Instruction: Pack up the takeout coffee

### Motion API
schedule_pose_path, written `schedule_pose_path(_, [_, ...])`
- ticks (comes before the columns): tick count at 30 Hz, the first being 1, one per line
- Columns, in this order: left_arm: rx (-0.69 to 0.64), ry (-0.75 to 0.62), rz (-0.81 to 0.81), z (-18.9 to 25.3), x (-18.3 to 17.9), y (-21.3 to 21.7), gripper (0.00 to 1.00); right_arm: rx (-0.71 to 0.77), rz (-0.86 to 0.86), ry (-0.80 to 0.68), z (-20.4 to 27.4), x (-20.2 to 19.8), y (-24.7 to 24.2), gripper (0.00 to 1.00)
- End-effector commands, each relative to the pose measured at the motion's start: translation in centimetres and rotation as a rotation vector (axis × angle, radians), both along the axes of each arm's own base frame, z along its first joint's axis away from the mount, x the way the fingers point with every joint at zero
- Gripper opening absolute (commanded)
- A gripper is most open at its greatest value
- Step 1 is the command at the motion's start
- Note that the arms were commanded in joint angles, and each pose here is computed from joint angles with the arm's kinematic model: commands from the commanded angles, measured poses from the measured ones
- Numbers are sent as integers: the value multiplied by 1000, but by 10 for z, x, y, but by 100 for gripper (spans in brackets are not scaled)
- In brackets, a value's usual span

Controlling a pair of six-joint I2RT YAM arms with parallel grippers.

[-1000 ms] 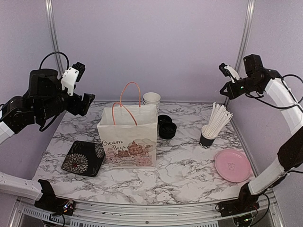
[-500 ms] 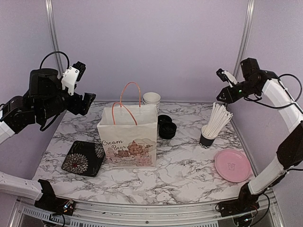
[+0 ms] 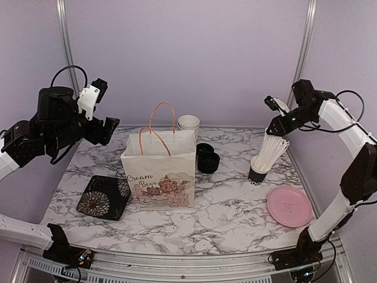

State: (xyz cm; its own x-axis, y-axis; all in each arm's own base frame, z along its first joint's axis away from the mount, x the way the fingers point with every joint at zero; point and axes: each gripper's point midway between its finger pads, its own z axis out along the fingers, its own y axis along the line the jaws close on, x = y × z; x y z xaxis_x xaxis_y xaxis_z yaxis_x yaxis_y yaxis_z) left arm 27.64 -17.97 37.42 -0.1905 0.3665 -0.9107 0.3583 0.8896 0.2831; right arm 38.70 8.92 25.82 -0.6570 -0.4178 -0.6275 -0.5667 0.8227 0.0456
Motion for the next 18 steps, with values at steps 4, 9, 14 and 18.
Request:
schedule_pose_path(4, [-14,-12,-4,1,0,-2,91,1,14,16,-6,8,2,30])
schedule_pose_path(9, [-10,-8,-3,-2,0,-2,91,9,17,11,-4,13,4,25])
schedule_pose_path(14, [-8,-6,-4,-3,0,-2,91,22,22,2,0,17,7,21])
schedule_pose_path(18, [-8,-8,-5,-2,0,-2,91,32,32,-10,6,17,10,14])
